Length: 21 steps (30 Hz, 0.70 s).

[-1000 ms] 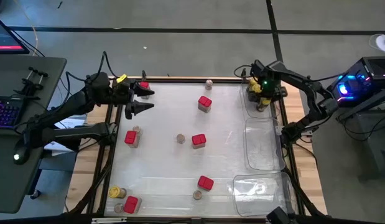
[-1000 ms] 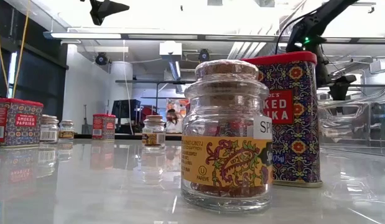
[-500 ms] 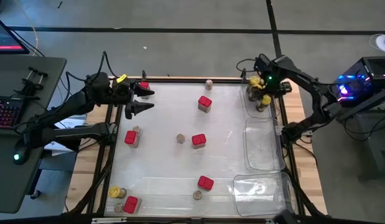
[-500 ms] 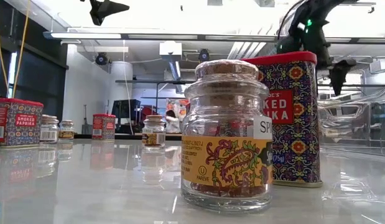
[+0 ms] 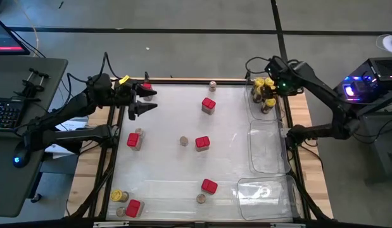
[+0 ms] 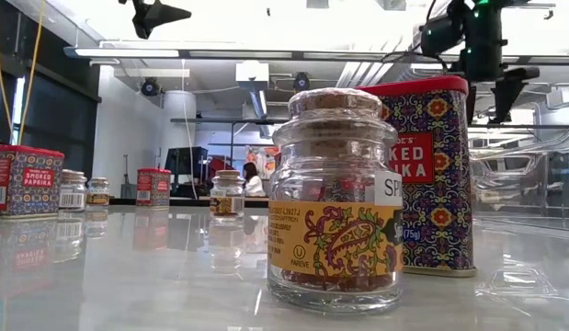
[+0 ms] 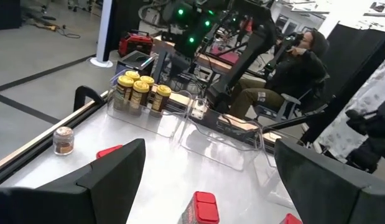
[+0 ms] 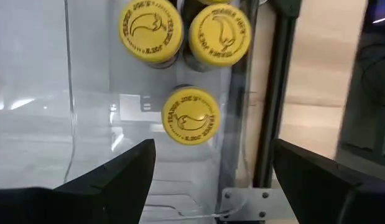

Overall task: Sort spices by type
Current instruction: Put the yellow seasoning bottle into the top transparent bin

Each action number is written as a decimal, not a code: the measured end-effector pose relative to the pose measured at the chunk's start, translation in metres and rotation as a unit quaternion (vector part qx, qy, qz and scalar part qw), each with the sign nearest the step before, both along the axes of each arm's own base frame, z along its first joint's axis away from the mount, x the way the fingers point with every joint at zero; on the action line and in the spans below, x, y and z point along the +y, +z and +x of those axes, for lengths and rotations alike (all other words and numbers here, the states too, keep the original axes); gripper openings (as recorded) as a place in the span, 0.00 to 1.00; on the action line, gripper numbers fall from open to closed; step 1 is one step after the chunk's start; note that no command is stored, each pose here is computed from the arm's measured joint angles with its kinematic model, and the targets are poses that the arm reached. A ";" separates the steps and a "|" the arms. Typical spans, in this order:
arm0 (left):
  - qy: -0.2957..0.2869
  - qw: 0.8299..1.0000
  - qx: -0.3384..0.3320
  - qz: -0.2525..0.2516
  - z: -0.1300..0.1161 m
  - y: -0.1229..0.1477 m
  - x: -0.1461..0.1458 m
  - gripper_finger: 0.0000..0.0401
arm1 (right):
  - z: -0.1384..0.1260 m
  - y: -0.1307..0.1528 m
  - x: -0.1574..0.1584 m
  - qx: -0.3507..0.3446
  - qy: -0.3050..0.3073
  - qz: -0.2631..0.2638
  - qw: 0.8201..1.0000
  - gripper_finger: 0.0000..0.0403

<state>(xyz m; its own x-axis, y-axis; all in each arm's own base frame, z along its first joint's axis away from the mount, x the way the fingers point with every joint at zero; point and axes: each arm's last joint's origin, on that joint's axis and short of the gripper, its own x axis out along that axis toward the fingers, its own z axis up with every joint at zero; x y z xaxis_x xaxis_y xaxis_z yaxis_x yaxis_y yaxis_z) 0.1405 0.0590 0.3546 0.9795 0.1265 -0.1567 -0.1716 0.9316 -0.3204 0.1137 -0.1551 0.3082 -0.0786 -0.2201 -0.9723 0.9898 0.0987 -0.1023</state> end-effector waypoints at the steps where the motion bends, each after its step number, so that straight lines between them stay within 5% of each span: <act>1: 0.002 1.000 0.000 0.000 0.000 0.000 0.000 0.86 | 0.000 -0.005 0.000 0.002 -0.003 0.006 1.000 0.78; 7: 0.004 1.000 0.002 0.000 0.001 0.000 0.001 0.86 | 0.002 -0.027 0.001 -0.009 0.012 0.035 0.999 0.67; 13: 0.009 1.000 0.001 -0.003 0.001 0.000 0.001 0.86 | 0.010 -0.025 0.001 -0.041 0.036 0.022 0.998 0.09; 21: 0.010 1.000 0.011 -0.008 0.006 -0.003 0.003 0.86 | 0.008 -0.045 -0.006 -0.034 0.027 0.046 0.998 0.01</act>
